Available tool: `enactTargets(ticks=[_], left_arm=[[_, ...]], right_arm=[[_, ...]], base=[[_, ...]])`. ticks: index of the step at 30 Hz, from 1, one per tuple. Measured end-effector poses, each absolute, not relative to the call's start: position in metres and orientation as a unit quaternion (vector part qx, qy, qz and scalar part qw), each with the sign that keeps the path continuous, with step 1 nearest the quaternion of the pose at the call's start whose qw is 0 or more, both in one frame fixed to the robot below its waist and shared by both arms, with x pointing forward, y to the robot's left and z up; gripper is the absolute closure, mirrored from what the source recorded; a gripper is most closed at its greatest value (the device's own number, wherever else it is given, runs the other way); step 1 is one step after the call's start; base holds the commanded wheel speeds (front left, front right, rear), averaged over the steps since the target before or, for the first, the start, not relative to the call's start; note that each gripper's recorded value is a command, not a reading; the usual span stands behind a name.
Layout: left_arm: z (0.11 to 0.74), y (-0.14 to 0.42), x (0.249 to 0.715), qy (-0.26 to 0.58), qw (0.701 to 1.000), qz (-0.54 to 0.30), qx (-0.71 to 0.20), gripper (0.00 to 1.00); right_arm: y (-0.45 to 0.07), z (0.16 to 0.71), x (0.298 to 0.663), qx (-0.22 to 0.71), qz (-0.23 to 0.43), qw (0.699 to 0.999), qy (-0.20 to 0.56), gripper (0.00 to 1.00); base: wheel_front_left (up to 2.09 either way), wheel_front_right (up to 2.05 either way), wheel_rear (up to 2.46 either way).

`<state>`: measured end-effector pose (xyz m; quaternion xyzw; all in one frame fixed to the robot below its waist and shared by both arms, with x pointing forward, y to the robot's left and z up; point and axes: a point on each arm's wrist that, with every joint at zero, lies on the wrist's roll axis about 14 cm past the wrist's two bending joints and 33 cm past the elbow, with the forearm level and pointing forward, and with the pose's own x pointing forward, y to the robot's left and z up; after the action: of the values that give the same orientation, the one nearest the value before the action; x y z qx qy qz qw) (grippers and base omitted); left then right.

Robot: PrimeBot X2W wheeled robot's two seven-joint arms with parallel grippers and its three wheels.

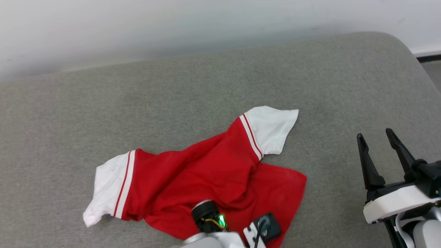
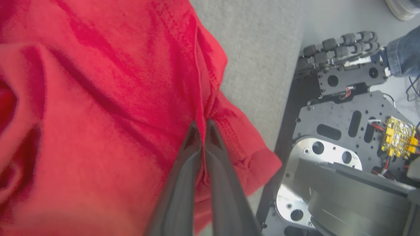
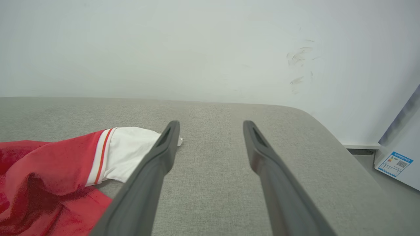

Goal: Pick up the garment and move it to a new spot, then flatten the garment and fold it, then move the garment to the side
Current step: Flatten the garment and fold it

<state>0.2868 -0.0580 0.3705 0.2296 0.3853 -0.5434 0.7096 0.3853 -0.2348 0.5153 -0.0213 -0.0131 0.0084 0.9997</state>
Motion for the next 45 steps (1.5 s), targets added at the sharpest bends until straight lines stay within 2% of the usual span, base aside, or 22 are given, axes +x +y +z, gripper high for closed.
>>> enactTargets(ticks=[5, 11, 16, 17, 18, 22, 28, 32, 35, 40, 43, 45], left_arm=[[0.378, -0.04, 0.255, 0.39, 0.692, -0.557, 0.244, 1.0], [0.403, -0.061, 0.209, 0.375, 0.674, -0.599, 0.214, 1.0], [0.411, -0.074, 0.212, 0.35, 0.686, -0.604, 0.205, 1.0], [0.411, -0.075, 0.215, 0.344, 0.691, -0.603, 0.204, 0.64], [0.411, -0.076, 0.223, 0.331, 0.703, -0.596, 0.202, 0.0], [0.416, -0.07, 0.248, 0.312, 0.743, -0.563, 0.18, 0.0], [0.46, -0.046, 0.311, 0.244, 0.846, -0.463, 0.099, 0.0], [0.488, 0.0, 0.354, 0.201, 0.906, -0.367, 0.065, 0.0], [0.5, 0.045, 0.379, 0.187, 0.935, -0.297, 0.05, 0.0], [0.511, 0.136, 0.415, 0.183, 0.963, -0.184, 0.071, 0.0], [0.502, 0.171, 0.422, 0.222, 0.961, -0.15, 0.072, 0.0], [0.486, 0.178, 0.417, 0.281, 0.946, -0.153, 0.044, 0.0]], right_arm=[[-0.22, 0.523, 0.386, -0.02, 0.031, 0.999, -0.022, 0.0], [-0.205, 0.53, 0.389, -0.018, 0.052, 0.998, -0.028, 0.0], [-0.202, 0.527, 0.391, -0.015, 0.056, 0.998, -0.026, 0.0], [-0.201, 0.526, 0.391, -0.015, 0.056, 0.998, -0.025, 0.0], [-0.201, 0.526, 0.391, -0.013, 0.057, 0.998, -0.026, 0.0], [-0.202, 0.527, 0.391, -0.013, 0.055, 0.998, -0.028, 0.0], [-0.2, 0.529, 0.391, -0.011, 0.056, 0.998, -0.03, 0.0], [-0.193, 0.529, 0.394, -0.009, 0.066, 0.997, -0.031, 0.0], [-0.19, 0.527, 0.397, -0.008, 0.071, 0.997, -0.029, 0.0], [-0.186, 0.521, 0.404, -0.008, 0.077, 0.997, -0.021, 0.0], [-0.185, 0.519, 0.409, -0.008, 0.078, 0.997, -0.02, 0.0], [-0.184, 0.516, 0.412, -0.009, 0.08, 0.997, -0.015, 0.0]], base=[[0.0, 0.0, 0.0], [0.0, 0.0, 0.0], [0.0, 0.0, 0.0], [0.0, 0.0, 0.0], [0.0, 0.0, 0.0], [0.0, 0.0, 0.0], [0.0, 0.0, 0.0], [0.0, 0.0, 0.0], [0.0, 0.0, 0.0], [0.0, 0.0, 0.0], [0.0, 0.0, 0.0], [0.0, 0.0, 0.0]])
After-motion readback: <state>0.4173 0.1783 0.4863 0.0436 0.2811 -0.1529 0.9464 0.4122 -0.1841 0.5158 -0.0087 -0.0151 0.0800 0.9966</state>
